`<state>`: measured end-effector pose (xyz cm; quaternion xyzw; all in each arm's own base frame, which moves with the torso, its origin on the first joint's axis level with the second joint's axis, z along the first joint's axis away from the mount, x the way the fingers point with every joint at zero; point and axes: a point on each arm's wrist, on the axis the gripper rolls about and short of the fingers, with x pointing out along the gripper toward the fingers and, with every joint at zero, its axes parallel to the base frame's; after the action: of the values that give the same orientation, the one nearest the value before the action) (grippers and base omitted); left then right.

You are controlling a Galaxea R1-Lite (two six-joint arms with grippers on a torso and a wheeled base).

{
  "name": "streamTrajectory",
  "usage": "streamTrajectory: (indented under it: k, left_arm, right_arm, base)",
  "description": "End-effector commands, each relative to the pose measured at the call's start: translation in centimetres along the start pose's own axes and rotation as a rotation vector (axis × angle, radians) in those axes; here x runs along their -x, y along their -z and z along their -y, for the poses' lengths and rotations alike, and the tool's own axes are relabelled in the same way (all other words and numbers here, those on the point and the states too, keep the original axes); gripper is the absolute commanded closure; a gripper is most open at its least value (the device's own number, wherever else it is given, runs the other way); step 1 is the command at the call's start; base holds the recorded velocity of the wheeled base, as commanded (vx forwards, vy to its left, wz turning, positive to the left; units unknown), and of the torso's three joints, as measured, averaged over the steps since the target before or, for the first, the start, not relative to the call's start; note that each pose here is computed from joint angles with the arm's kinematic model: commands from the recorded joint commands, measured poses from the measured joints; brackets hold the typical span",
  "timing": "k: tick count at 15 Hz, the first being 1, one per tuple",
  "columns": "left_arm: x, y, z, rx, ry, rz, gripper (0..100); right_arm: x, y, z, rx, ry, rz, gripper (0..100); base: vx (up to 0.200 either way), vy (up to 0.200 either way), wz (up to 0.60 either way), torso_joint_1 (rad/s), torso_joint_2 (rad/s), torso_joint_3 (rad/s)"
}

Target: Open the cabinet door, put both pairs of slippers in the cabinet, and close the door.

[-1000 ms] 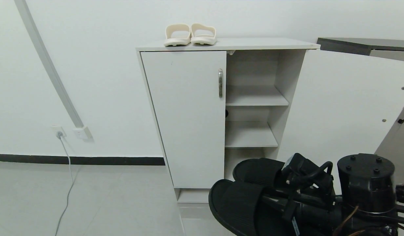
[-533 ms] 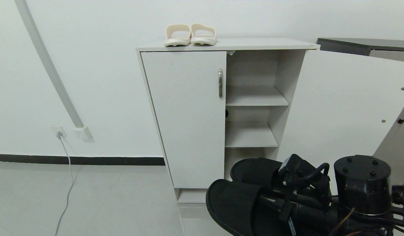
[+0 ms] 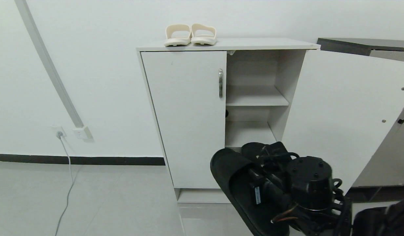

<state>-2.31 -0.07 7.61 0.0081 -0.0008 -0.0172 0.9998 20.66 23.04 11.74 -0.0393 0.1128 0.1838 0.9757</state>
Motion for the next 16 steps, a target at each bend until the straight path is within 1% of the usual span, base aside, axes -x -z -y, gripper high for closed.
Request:
streamTrajectory:
  k: [1,2,3,4,9,16]
  left_arm:
    - [0.0,0.0,0.0,-0.001,-0.001,-0.003,100]
    - [0.0,0.0,0.0,-0.001,-0.001,-0.003,100]
    - [0.0,0.0,0.0,-0.001,-0.001,-0.003,100]
    - [0.0,0.0,0.0,-0.001,-0.001,-0.003,100]
    - [0.0,0.0,0.0,0.001,-0.001,-0.003,100]
    - [0.0,0.0,0.0,0.001,-0.001,-0.003,100]
  right_arm:
    - [-4.7,2.0,-2.9,-0.034,0.161,0.0,100]
    - [-6.1,2.1,-3.2,-0.072,0.246,0.02,100]
    - [-6.9,2.6,-3.3,-0.082,0.322,0.027,100]
    - [-7.1,2.8,-3.2,-0.079,0.356,0.027,100]
    - [-7.7,2.4,-2.8,-0.092,0.376,0.038,100]
    - [-8.4,3.4,-2.2,-0.078,0.397,0.014,100]
  base:
    - [0.0,0.0,0.0,0.0,0.0,0.0]
    - [0.0,0.0,0.0,0.0,0.0,0.0]
    - [0.0,0.0,0.0,0.0,0.0,0.0]
    - [0.0,0.0,0.0,0.0,0.0,0.0]
    - [0.0,0.0,0.0,0.0,0.0,0.0]
    - [0.0,-0.2,0.0,0.006,0.0,0.004]
